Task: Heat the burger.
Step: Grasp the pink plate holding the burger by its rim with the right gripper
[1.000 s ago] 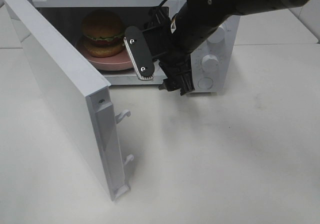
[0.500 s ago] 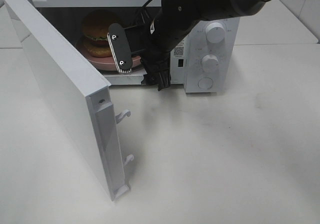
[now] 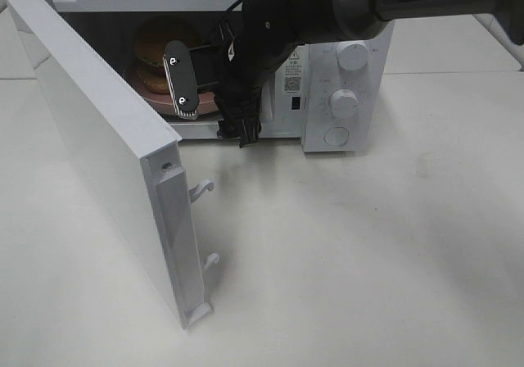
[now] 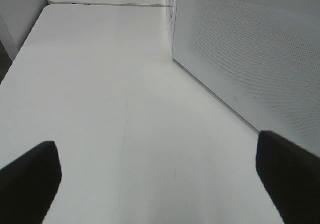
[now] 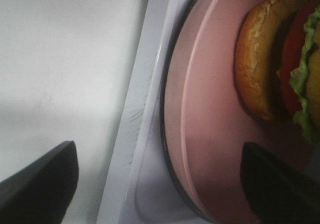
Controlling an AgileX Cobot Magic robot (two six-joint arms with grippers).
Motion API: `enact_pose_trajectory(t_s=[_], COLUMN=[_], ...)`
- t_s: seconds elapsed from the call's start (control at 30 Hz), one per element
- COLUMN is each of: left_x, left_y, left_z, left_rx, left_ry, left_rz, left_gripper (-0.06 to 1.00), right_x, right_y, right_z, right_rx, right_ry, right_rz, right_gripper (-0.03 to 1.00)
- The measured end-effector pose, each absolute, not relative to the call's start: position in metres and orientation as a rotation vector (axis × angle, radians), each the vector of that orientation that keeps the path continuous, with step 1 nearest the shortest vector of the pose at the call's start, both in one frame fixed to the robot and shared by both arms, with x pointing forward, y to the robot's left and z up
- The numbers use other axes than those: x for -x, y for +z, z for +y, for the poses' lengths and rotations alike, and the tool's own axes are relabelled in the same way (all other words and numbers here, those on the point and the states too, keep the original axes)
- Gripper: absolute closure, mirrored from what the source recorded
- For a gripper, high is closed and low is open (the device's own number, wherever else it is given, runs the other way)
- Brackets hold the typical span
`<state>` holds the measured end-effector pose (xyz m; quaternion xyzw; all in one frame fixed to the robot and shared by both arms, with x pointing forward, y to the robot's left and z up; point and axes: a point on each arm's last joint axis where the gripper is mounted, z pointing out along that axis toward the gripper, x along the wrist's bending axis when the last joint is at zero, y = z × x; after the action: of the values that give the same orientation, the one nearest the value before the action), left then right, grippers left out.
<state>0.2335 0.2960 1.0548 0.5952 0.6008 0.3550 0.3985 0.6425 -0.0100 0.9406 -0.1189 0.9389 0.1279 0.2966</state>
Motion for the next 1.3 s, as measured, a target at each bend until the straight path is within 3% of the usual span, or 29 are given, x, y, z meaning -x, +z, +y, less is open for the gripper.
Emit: enact_pose_trajectory(t_s=[0.77, 0.87, 0.93, 0.97, 1.0, 1.03, 1.07, 1.13, 1.17, 1.3], left_x=[-0.234, -0.234, -0.234, -0.234, -0.234, -0.234, -0.234, -0.234, -0.234, -0.234], left_y=[1.055, 1.055, 1.055, 1.055, 1.055, 1.055, 1.055, 1.055, 1.055, 1.055], left_z=[0.296, 0.296, 0.296, 0.296, 0.296, 0.296, 0.296, 0.296, 0.296, 0.296], left_rx=[-1.507, -1.507, -1.507, -1.507, -1.507, -1.507, -1.507, -1.507, -1.507, -1.507], left_ry=[0.899, 0.899, 0.899, 0.899, 0.899, 0.899, 0.899, 0.899, 0.899, 0.899], left_rz=[1.521, 1.521, 1.521, 1.521, 1.521, 1.521, 1.521, 1.521, 1.521, 1.521], left_gripper=[-0.03, -0.03, -0.03, -0.03, -0.03, -0.03, -0.03, -0.03, -0.03, -0.03], right_x=[-0.676, -0.677, -0.677, -0.677, -0.677, -0.677, -0.676, -0.675, -0.675, -0.673], right_y=[0.919, 0.918, 0.917, 0.917, 0.918, 0.918, 0.917, 0.916, 0.916, 0.916], right_z=[0.01, 0.009, 0.009, 0.009, 0.009, 0.009, 0.009, 0.008, 0.007, 0.009], right_rx=[0.218, 0.214, 0.206, 0.206, 0.207, 0.207, 0.204, 0.202, 0.215, 0.22], right_ry=[0.359, 0.358, 0.357, 0.357, 0.359, 0.359, 0.354, 0.348, 0.337, 0.335], right_rz=[2.505, 2.508, 2.518, 2.518, 2.512, 2.512, 2.525, 2.536, 2.543, 2.547], right_gripper=[0.18, 0.26, 0.39, 0.39, 0.53, 0.53, 0.67, 0.73, 0.84, 0.89])
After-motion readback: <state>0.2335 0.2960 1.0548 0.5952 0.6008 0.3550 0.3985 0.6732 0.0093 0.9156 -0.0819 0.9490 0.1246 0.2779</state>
